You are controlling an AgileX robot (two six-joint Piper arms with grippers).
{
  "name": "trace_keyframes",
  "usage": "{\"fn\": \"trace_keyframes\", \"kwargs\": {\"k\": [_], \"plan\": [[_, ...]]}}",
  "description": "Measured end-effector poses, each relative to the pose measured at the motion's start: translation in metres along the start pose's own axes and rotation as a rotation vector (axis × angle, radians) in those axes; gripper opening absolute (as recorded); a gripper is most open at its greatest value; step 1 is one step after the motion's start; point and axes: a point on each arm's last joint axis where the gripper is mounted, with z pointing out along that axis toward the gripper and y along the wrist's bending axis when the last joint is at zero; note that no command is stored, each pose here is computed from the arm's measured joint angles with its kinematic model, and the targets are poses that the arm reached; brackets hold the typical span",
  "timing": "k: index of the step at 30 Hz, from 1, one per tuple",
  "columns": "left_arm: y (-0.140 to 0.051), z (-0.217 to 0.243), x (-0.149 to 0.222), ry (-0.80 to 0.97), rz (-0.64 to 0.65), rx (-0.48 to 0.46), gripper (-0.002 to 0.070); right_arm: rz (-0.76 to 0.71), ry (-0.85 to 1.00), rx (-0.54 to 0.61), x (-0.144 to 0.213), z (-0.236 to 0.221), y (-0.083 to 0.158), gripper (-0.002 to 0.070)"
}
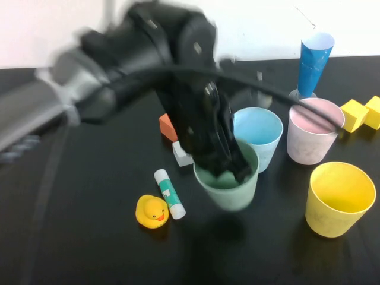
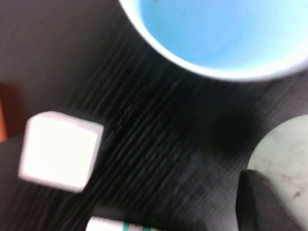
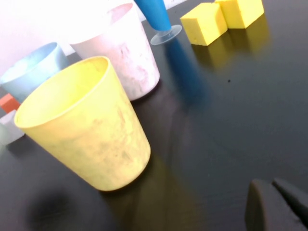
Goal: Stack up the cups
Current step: Place the green cup on the blue cup
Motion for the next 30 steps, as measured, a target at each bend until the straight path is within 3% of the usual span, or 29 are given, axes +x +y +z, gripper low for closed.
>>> {"fn": "trace_keyframes", "kwargs": {"k": [6, 10, 19, 30], "plan": [[-0.008, -0.086, -0.001, -0.277, 0.013, -0.05, 0.0026, -0.013, 0.0, -0.001, 0.0, 0.0, 0.0, -0.0003], [-0.006, -0.107, -0.01, -0.446, 0.01, -0.082, 0.0024, -0.014, 0.0, -0.002, 0.0, 0.0, 0.0, -0.0003], [0.022, -0.034, -0.038, -0.386, -0.082, -0.089, 0.0024, -0.012, -0.001, -0.002, 0.0, 0.0, 0.0, -0.0003], [0.03, -0.004, -0.045, -0.347, -0.118, -0.082, 0.0024, -0.012, -0.001, -0.002, 0.0, 0.0, 0.0, -0.0003]]}}
